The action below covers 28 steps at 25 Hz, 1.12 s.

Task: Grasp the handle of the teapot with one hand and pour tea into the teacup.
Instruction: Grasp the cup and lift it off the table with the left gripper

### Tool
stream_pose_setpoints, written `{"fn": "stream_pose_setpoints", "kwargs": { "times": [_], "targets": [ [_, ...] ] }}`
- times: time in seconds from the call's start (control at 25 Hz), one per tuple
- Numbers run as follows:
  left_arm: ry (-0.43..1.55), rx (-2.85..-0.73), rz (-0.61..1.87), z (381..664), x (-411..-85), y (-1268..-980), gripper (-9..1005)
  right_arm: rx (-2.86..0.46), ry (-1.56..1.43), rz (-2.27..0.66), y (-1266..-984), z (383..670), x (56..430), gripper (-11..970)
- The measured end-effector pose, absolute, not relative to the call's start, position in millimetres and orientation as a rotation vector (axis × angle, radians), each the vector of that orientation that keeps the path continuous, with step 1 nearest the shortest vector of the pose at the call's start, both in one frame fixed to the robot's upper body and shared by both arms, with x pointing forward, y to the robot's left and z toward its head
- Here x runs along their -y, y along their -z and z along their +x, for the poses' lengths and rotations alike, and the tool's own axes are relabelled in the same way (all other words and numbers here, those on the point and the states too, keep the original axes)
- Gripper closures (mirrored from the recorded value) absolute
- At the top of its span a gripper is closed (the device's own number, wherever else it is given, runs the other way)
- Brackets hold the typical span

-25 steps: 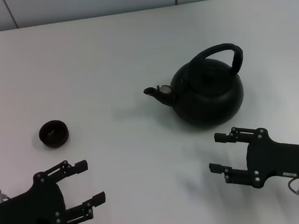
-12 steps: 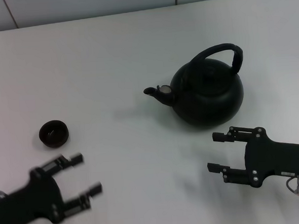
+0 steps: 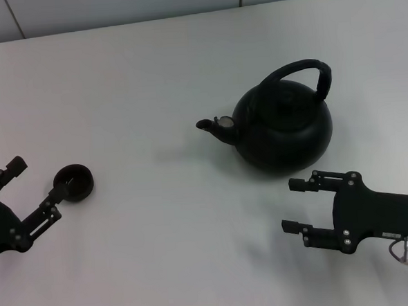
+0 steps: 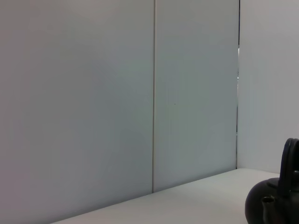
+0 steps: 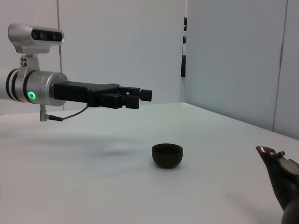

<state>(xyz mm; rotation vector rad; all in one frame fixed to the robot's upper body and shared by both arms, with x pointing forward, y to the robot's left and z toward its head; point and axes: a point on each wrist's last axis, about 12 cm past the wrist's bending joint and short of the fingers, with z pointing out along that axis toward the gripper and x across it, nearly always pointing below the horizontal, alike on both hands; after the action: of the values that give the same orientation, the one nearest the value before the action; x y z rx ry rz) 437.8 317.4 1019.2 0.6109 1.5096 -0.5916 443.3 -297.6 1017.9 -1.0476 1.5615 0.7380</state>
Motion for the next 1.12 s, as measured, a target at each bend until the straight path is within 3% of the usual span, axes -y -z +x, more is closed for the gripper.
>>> {"fn": "stream_pose_setpoints", "kwargs": {
  "times": [0.32,0.68,1.12],
  "targets": [
    [0.583,-1.522,0.614,438.0,-317.3,-1017.4,222,-1.554,-0.740,-1.054,-1019.5,447.2,295.7,306],
    [0.489,-1.703,0.692,439.2,-312.2,-990.0,226,-1.559,-0.738,-1.053,-1019.7,449.6,295.1,306],
    [0.472,-1.730,0.680,448.5,-307.8,-987.4,232,-1.557,-0.740,-1.054,-1020.1,450.6,294.4,306]
  ]
}}
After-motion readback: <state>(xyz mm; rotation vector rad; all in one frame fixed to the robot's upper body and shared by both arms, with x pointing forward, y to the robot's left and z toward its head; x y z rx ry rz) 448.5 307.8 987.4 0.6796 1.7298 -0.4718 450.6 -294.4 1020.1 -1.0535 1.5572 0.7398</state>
